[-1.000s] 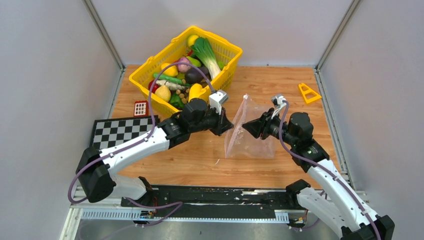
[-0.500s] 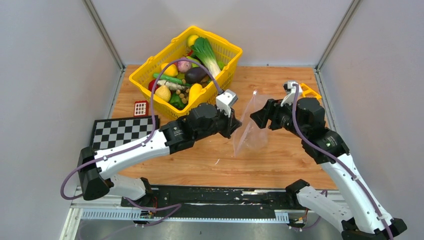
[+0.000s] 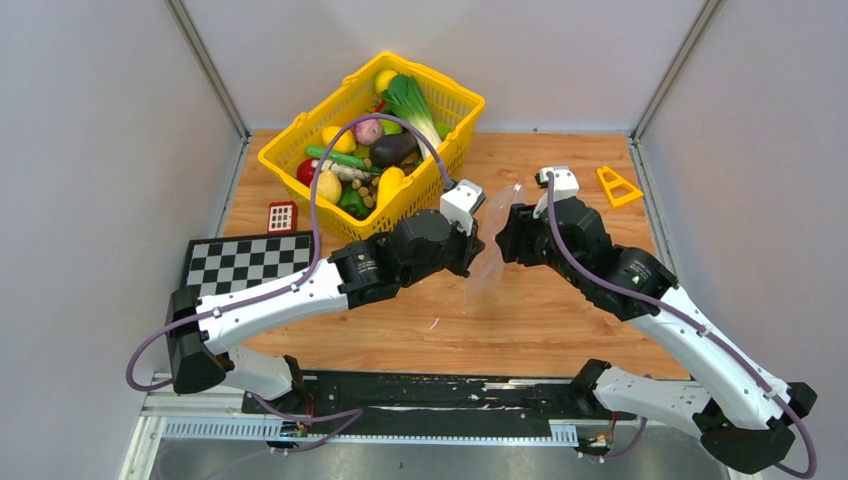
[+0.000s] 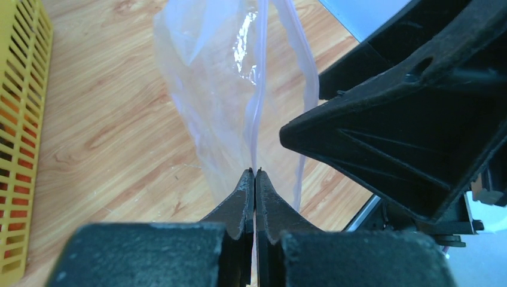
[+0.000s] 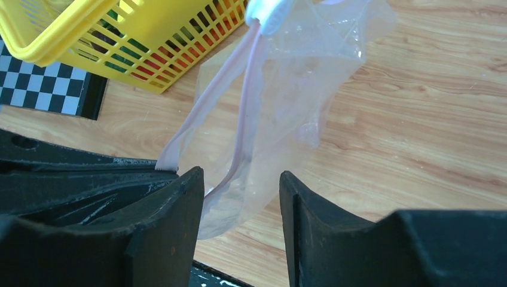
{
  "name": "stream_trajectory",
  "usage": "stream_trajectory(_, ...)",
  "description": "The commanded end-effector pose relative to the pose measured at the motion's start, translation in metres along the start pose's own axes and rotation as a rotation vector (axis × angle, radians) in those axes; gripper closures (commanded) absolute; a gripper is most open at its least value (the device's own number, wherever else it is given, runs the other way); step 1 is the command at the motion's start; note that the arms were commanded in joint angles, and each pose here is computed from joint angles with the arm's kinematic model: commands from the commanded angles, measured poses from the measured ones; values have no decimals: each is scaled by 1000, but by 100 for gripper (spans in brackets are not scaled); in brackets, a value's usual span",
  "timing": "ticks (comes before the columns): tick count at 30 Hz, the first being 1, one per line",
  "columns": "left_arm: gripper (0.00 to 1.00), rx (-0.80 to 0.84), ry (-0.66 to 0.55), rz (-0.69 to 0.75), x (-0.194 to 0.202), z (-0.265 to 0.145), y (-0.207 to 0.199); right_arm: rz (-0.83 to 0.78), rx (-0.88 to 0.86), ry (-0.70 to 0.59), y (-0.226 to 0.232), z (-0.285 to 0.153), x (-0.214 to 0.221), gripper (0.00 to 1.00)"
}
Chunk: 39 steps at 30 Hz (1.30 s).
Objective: Place the food in the zip-top bag and seal the zipper
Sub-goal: Open the zipper of the food storage bag at the center of the board.
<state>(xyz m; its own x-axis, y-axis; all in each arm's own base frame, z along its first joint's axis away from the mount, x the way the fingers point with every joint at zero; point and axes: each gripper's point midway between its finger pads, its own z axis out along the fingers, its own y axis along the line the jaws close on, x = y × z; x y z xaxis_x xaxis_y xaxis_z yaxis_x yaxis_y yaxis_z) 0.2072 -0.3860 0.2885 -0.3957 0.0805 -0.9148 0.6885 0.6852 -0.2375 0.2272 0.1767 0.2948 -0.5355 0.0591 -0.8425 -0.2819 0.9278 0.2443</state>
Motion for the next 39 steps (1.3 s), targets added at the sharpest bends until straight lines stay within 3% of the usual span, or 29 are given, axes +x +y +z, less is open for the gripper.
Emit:
stream_trajectory(1,100,-17,-64,-17,-24,-5,-1,34,66,-64,-7,-2,-11,54)
stream_trajectory(6,100,-23,-62,-23,-21,-4,0,63,-19,-41,9,11,3,67)
stream_trajectory(8,100,-44,-60,-29,-19,-4,4,71,-41,-50,12,12,5,78)
stream_trajectory(11,100,-68,-65,-35,-18,-6,9,82,-37,-74,8,10,5,81)
stream_trajectory(13,100,-80,-71,-39,-19,-8,12,86,-40,-64,8,10,9,76)
stream_trajectory(14,100,-81,-76,-40,-21,-9,12,87,-50,-53,10,11,12,62)
stream_trajectory(15,100,-80,-78,-42,-21,-9,12,90,-69,-41,13,12,15,58)
stream_trajectory(20,100,-35,-76,-44,-22,-7,3,128,-101,-46,21,15,15,61)
stream_trajectory(22,100,-22,-70,-49,-21,-6,0,147,-123,-58,25,16,13,69)
stream_trajectory(26,100,-34,-74,-61,-21,-7,2,168,-153,-56,32,18,13,74)
stream_trajectory(30,100,-93,-78,-65,-19,-11,15,155,-98,-56,21,17,15,94)
stream_trajectory(33,100,-179,-82,-59,-16,-16,32,124,-43,-84,7,10,10,99)
stream_trajectory(39,100,-338,-44,-83,-5,-19,77,30,-18,-61,-2,-13,1,100)
